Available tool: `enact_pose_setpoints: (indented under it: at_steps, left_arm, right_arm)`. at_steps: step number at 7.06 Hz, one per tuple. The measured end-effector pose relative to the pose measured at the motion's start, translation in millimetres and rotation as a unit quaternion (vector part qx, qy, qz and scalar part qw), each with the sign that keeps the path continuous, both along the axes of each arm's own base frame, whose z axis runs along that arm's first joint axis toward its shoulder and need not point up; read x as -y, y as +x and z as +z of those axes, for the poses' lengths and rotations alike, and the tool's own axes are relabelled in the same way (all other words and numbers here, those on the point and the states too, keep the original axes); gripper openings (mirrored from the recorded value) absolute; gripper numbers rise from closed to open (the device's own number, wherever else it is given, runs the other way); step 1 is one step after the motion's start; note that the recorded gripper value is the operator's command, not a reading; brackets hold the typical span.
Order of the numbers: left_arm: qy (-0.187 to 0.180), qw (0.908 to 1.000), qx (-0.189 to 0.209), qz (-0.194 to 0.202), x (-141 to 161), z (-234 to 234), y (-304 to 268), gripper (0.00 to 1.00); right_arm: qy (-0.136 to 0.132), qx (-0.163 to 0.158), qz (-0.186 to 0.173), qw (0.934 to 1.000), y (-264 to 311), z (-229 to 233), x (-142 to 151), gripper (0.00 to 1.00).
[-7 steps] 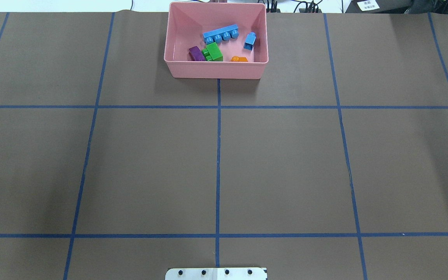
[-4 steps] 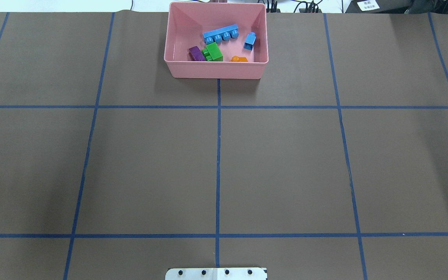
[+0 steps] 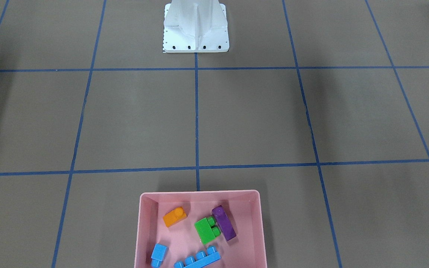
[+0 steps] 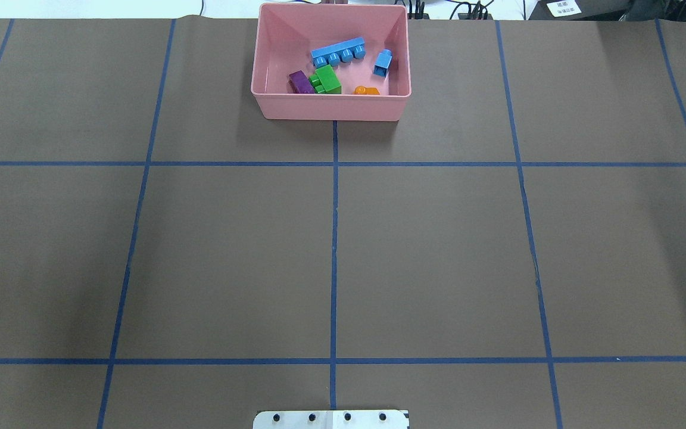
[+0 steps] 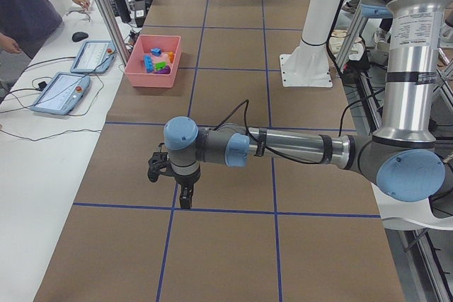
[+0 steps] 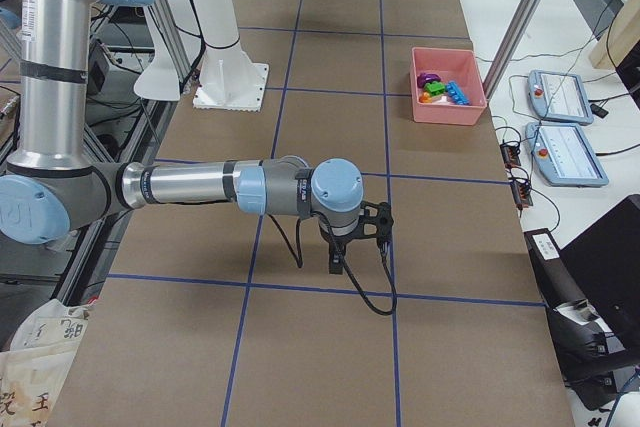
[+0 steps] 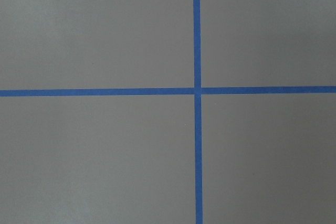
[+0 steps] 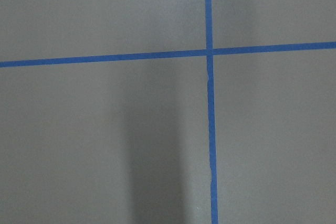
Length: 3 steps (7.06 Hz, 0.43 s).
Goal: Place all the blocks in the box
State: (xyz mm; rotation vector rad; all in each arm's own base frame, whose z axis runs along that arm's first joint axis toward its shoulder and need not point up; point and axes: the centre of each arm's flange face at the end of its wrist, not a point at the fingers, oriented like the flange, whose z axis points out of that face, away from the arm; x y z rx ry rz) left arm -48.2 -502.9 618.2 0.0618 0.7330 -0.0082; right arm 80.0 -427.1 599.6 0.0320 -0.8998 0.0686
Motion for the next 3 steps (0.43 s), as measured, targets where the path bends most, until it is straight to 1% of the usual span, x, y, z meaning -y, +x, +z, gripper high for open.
enact_pose_setpoints:
  at_steps: [3]
  left_arm:
    - [0.002, 1.0000, 0.000, 0.000, 1.5, -1.6, -0.2, 1.00]
  right_arm:
    - [0.001, 0.000, 0.000, 1.0000, 0.0, -0.7, 0.2, 1.00]
